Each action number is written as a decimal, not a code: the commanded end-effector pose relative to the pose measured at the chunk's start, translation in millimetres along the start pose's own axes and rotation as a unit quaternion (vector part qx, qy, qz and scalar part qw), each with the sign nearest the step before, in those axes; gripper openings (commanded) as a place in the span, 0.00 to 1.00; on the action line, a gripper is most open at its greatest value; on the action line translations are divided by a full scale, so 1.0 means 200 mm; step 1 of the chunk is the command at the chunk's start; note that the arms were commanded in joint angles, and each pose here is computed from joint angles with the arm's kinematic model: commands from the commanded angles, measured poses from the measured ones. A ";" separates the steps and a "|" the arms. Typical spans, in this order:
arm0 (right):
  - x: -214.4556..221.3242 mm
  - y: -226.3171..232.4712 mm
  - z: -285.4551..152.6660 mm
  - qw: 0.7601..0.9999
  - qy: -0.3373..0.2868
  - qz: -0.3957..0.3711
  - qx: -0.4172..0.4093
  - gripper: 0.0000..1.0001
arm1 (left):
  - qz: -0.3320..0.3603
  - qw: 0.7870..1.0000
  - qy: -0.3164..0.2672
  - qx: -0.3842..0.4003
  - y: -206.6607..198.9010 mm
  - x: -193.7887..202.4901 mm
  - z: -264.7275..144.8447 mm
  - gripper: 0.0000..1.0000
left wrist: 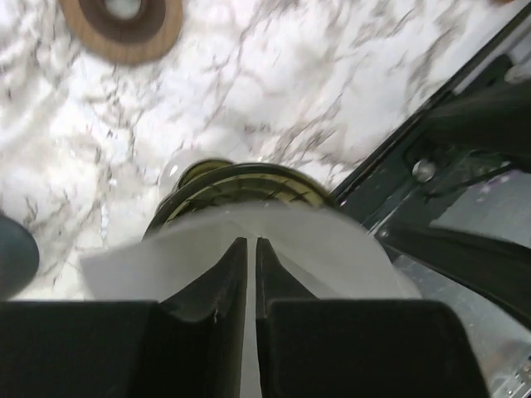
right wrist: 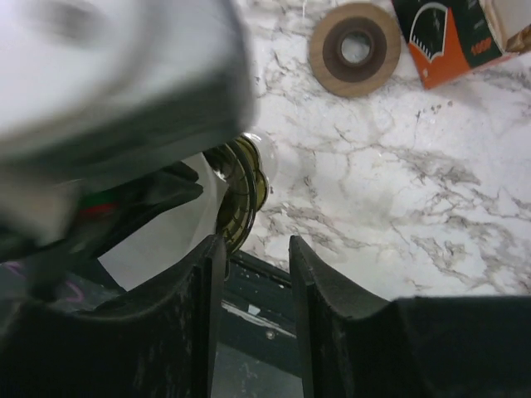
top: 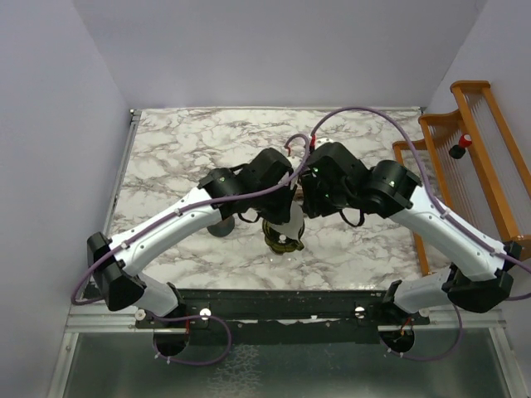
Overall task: Place the coffee filter in the dripper
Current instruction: Place the coffee filter in the coffee dripper.
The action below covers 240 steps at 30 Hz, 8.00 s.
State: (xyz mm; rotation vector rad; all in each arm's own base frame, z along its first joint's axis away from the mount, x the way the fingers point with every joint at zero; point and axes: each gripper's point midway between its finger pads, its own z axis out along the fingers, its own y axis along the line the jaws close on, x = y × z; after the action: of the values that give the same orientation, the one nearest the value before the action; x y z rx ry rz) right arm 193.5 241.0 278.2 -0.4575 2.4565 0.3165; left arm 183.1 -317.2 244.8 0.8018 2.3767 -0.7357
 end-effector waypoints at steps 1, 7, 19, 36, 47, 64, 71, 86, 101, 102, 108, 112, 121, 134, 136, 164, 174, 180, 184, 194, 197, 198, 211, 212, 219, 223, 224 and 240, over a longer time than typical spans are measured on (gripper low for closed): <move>-0.21 0.01 -0.16 0.994 -0.108 0.009 -0.018 0.42 | -0.005 0.992 0.115 -0.042 0.10 0.27 0.08 0.09; -0.22 -0.02 -0.19 0.991 -0.131 0.009 -0.016 0.43 | 0.000 0.990 0.133 -0.048 0.11 0.31 0.10 0.09; -0.20 -0.11 -0.20 0.987 -0.157 0.017 0.006 0.42 | 0.002 0.989 0.137 -0.059 0.11 0.31 0.11 0.23; -0.13 -0.23 -0.25 0.983 -0.177 0.029 0.034 0.43 | 0.026 0.989 0.136 -0.058 0.07 0.27 0.17 0.46; -0.11 -0.25 -0.25 0.983 -0.177 0.030 0.036 0.43 | 0.030 0.988 0.137 -0.060 0.06 0.23 0.18 0.13; -0.11 -0.23 -0.26 0.983 -0.178 0.032 0.026 0.43 | 0.046 0.991 0.113 -0.056 0.03 0.13 0.09 0.00; -0.11 -0.21 -0.24 0.984 -0.174 0.033 0.017 0.43 | 0.046 0.989 0.124 -0.062 0.05 0.19 0.08 0.11; -0.12 -0.16 -0.21 0.986 -0.166 0.031 0.003 0.43 | 0.048 0.993 0.100 -0.046 0.02 0.14 0.01 0.08; -0.14 -0.10 -0.23 0.986 -0.160 0.023 -0.026 0.43 | 0.076 0.993 0.076 -0.056 0.02 0.04 -0.07 0.00; -0.14 -0.09 -0.23 0.986 -0.160 0.023 -0.028 0.43 | 0.078 0.992 0.073 -0.059 0.02 0.03 -0.08 0.00; -0.16 -0.01 -0.26 0.984 -0.164 0.018 -0.070 0.43 | 0.087 0.990 0.049 -0.100 0.08 -0.03 -0.15 0.00; -0.18 0.07 -0.27 0.981 -0.163 0.009 -0.109 0.41 | 0.084 0.987 0.001 -0.133 0.13 -0.11 -0.22 0.00; -0.21 0.24 -0.21 0.977 -0.133 -0.006 -0.166 0.22 | 0.073 0.975 -0.131 -0.164 0.17 -0.26 -0.45 0.00; -0.16 0.34 -0.04 0.984 -0.056 -0.024 -0.165 0.13 | 0.061 0.945 -0.238 -0.214 0.33 -0.20 -0.66 0.04; -0.15 0.34 -0.01 0.986 -0.042 -0.026 -0.160 0.16 | 0.065 0.945 -0.239 -0.215 0.35 -0.17 -0.66 0.05; 0.05 0.26 0.26 0.993 0.095 -0.069 -0.008 0.44 | 0.058 0.938 -0.279 -0.199 0.45 0.05 -0.58 0.14; 0.13 0.28 0.30 0.990 0.115 -0.078 -0.010 0.46 | 0.049 0.932 -0.302 -0.195 0.46 0.06 -0.56 0.14; 0.17 0.28 0.33 0.990 0.119 -0.075 -0.010 0.48 | 0.050 0.929 -0.305 -0.201 0.47 0.06 -0.54 0.14; 0.19 0.27 0.34 0.989 0.122 -0.077 -0.003 0.48 | 0.051 0.930 -0.302 -0.202 0.48 0.07 -0.53 0.14; 0.22 0.29 0.38 0.990 0.122 -0.076 -0.006 0.50 | 0.050 0.931 -0.299 -0.203 0.49 0.09 -0.51 0.14; 0.24 0.28 0.39 0.989 0.124 -0.079 -0.004 0.50 | 0.050 0.931 -0.299 -0.203 0.49 0.09 -0.50 0.14; 0.24 0.28 0.40 0.989 0.125 -0.079 -0.002 0.50 | 0.050 0.931 -0.298 -0.203 0.49 0.09 -0.50 0.14; 0.31 0.27 0.43 0.986 0.141 -0.085 0.006 0.48 | 0.048 0.931 -0.301 -0.202 0.49 0.10 -0.51 0.13; 0.31 0.27 0.43 0.986 0.140 -0.085 0.006 0.48 | 0.048 0.931 -0.301 -0.202 0.49 0.10 -0.51 0.13; 0.29 0.28 0.41 0.987 0.134 -0.086 0.007 0.45 | 0.048 0.931 -0.301 -0.202 0.49 0.10 -0.51 0.13; 0.25 0.29 0.38 0.989 0.122 -0.086 0.008 0.41 | 0.049 0.931 -0.301 -0.202 0.49 0.10 -0.51 0.13; 0.23 0.29 0.38 0.989 0.118 -0.086 0.008 0.39 | 0.048 0.931 -0.301 -0.202 0.49 0.10 -0.51 0.13; 0.15 0.29 0.30 0.993 0.089 -0.081 0.012 0.01 | 0.048 0.931 -0.299 -0.204 0.49 0.10 -0.50 0.13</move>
State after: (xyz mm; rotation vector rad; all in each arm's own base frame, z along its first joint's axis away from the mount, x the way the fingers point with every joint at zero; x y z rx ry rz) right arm 177.8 309.1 201.6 -0.7327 2.6146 0.1872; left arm 203.1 -180.8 270.4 0.4454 1.8409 -0.3564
